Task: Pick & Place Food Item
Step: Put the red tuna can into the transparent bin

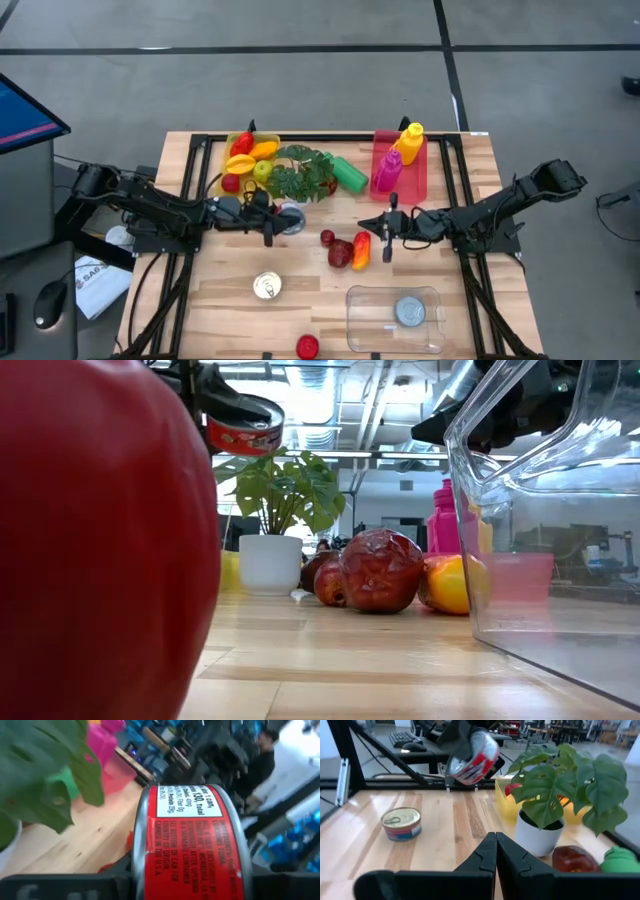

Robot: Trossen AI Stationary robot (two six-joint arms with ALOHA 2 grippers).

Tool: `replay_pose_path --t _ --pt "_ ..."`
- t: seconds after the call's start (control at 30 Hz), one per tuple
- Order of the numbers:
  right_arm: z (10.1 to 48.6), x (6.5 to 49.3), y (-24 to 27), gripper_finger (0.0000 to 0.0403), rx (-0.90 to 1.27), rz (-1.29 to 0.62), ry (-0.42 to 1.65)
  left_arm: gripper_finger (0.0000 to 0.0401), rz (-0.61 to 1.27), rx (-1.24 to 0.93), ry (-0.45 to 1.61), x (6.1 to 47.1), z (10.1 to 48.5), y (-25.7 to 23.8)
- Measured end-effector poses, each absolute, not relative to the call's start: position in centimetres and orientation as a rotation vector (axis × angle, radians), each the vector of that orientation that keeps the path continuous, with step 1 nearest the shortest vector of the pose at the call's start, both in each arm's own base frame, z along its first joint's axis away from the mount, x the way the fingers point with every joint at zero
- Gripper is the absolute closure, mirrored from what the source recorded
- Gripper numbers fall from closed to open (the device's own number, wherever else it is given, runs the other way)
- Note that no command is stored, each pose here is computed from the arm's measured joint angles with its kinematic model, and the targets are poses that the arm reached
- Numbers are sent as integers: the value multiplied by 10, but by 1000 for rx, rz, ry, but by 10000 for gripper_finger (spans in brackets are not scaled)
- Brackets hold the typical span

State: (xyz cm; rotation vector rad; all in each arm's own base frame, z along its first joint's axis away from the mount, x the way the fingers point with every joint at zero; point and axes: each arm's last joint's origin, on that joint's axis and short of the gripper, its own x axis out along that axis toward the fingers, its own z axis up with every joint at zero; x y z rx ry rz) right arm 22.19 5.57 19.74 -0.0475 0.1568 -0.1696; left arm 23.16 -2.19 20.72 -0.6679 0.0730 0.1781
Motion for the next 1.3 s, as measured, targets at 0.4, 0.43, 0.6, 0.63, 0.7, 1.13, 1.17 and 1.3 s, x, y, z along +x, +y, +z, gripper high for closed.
replay_pose_path --t 0.4,0.43,0.6,0.63,0.7,1.13,1.17,1.3 --pt "198 222 55 403 -62 -173 154 287 150 -775 45 232 210 -21" --pt "198 222 55 403 -57 -173 153 287 151 -775 46 232 210 -21" --pt "198 222 54 403 40 -182 142 291 144 -774 49 232 210 -22" --pt "198 223 54 403 53 -185 140 291 144 -773 50 232 210 -22" --pt "198 223 53 403 77 -189 138 289 147 -771 58 233 208 -22" --pt "198 223 54 403 126 -190 134 289 104 -734 -20 248 199 -25" --pt "198 222 54 403 136 -189 133 289 97 -736 -30 249 199 -26" --pt "198 222 58 403 157 -175 132 289 67 -736 -19 253 193 -30"
